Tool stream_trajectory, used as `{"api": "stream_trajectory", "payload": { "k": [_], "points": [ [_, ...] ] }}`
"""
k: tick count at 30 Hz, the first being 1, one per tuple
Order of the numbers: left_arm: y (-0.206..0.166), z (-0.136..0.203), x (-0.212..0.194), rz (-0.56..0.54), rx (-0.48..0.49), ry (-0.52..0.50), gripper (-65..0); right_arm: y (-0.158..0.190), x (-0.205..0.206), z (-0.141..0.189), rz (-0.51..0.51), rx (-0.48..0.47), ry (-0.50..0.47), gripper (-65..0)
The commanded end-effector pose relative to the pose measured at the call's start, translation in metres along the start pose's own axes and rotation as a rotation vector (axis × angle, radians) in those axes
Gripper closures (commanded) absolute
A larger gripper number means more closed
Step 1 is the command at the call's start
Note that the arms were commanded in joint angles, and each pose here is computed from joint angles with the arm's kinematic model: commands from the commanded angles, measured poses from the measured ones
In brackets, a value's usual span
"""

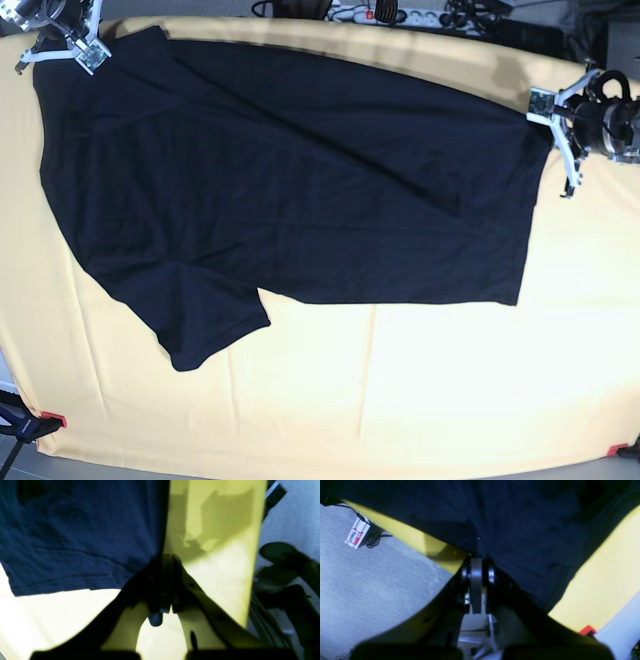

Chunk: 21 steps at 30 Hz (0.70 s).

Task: Fold the T-shirt properly
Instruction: 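Pull the gripped shirt edge away from the sleeve with both grippers, smoothing the shirt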

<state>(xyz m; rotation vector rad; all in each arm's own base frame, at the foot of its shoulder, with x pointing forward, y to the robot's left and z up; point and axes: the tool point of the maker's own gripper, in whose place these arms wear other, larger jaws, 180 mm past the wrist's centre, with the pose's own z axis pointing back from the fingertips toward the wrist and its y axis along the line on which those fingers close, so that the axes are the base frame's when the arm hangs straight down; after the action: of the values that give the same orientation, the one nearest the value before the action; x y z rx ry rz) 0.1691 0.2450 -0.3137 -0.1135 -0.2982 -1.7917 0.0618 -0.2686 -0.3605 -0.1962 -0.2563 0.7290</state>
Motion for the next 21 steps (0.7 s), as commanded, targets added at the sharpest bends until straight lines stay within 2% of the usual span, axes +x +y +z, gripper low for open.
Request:
{"api": "stream_trajectory", "payload": {
  "k": [1, 3, 7, 12, 17, 21],
  "points": [
    [0.005, 0.010, -0.009, -0.004, 0.009, 0.051, 0.0, -0.009, 0.001, 0.005, 0.026, -0.035, 0.005, 0.0],
    [0.003, 0.011, -0.014, 0.034, -0.002, 0.092, 0.0, -0.015, 0.002, 0.007, 0.030, -0.068, 0.007, 0.0],
    [-0.005, 0.013, -0.024, 0.109, -0.038, 0.167, 0.0, -0.015, 0.002, 0.007, 0.031, -0.070, 0.008, 0.0],
    [-0.009, 0.013, -0.018, 0.153, -0.058, 0.137, 0.0, -0.013, 0.002, 0.007, 0.024, -0.061, 0.007, 0.0],
    [-0.010, 0.012, -0.017, 0.158, -0.061, 0.131, 0.0, -0.003, 0.000, 0.006, 0.016, -0.007, 0.019, 0.0],
    [-0.016, 0.013, -0.015, 0.215, -0.092, 0.128, 0.0, -0.003, -0.001, 0.006, 0.012, -0.007, 0.021, 0.0]
  ]
}}
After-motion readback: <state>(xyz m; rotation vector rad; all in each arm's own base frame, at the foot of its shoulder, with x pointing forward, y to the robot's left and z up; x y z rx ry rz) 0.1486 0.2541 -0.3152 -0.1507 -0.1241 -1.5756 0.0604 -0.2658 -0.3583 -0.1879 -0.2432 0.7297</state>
